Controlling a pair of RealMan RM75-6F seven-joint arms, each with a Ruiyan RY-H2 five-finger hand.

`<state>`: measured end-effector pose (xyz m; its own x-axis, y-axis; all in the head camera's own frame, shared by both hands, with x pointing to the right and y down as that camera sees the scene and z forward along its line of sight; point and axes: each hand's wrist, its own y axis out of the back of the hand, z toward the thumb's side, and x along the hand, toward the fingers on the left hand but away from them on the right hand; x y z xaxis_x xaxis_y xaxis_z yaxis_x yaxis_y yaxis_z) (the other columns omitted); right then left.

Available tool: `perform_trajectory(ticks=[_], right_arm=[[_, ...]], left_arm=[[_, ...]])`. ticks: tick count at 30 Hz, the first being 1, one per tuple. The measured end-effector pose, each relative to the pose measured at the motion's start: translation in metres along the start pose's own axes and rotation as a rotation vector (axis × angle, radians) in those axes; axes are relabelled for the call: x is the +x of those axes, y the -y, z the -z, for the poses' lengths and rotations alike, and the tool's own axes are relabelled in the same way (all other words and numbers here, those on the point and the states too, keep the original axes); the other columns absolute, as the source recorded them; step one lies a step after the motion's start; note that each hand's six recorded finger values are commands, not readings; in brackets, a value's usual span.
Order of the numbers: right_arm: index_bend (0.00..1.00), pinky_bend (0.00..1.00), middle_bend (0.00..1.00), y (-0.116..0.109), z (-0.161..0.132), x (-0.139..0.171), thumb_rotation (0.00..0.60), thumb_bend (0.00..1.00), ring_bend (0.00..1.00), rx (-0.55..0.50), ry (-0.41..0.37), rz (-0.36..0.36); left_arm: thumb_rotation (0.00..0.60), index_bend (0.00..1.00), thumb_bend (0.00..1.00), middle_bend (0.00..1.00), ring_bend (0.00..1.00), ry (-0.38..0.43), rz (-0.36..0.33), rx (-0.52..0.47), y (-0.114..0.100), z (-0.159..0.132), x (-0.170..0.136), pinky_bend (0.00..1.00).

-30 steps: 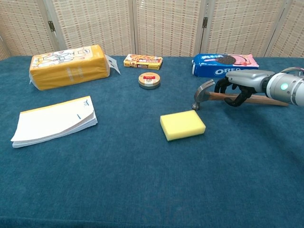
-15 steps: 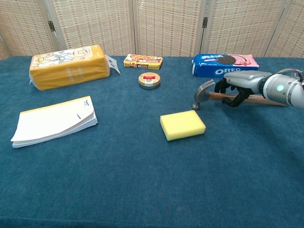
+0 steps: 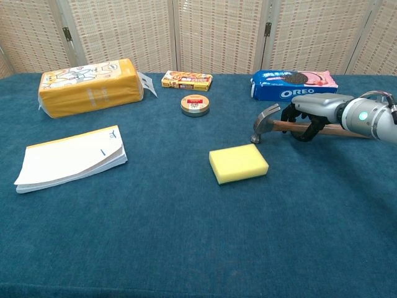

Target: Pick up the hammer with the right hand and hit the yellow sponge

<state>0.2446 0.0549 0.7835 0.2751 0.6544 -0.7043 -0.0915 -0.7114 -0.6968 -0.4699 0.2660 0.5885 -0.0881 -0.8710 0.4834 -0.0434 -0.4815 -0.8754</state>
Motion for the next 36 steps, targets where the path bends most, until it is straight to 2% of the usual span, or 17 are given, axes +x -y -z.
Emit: perform_trajectory(ticks=[13,19,25,33,36], right_arm=[[0.48,0.22,0.50,0.000,0.001,-0.001,0.600,0.44,0.18,0.000,0.005,0.002],[0.51,0.22,0.53,-0.001,-0.001,-0.002,0.600,0.58,0.21,0.007,0.000,0.003],[0.55,0.22,0.56,-0.002,0.002,0.000,0.600,0.77,0.24,0.019,-0.003,-0.001],[0.63,0.22,0.63,-0.002,0.006,0.004,0.600,0.97,0.33,0.022,-0.009,0.005],[0.66,0.22,0.65,-0.002,0.010,0.007,0.600,1.00,0.37,0.027,-0.011,0.011]], left_arm=[[0.600,0.28,0.29,0.36,0.21,-0.002,0.007,0.002,0.002,0.001,0.000,0.27],[0.600,0.28,0.29,0.36,0.21,-0.005,0.010,0.003,0.003,0.002,0.000,0.27],[0.600,0.28,0.29,0.36,0.21,-0.008,0.017,0.005,0.004,0.003,-0.002,0.27],[0.600,0.28,0.29,0.36,0.21,-0.014,0.023,0.008,0.005,0.004,-0.004,0.27],[0.600,0.28,0.29,0.36,0.21,-0.012,0.026,0.008,0.005,0.004,-0.004,0.27]])
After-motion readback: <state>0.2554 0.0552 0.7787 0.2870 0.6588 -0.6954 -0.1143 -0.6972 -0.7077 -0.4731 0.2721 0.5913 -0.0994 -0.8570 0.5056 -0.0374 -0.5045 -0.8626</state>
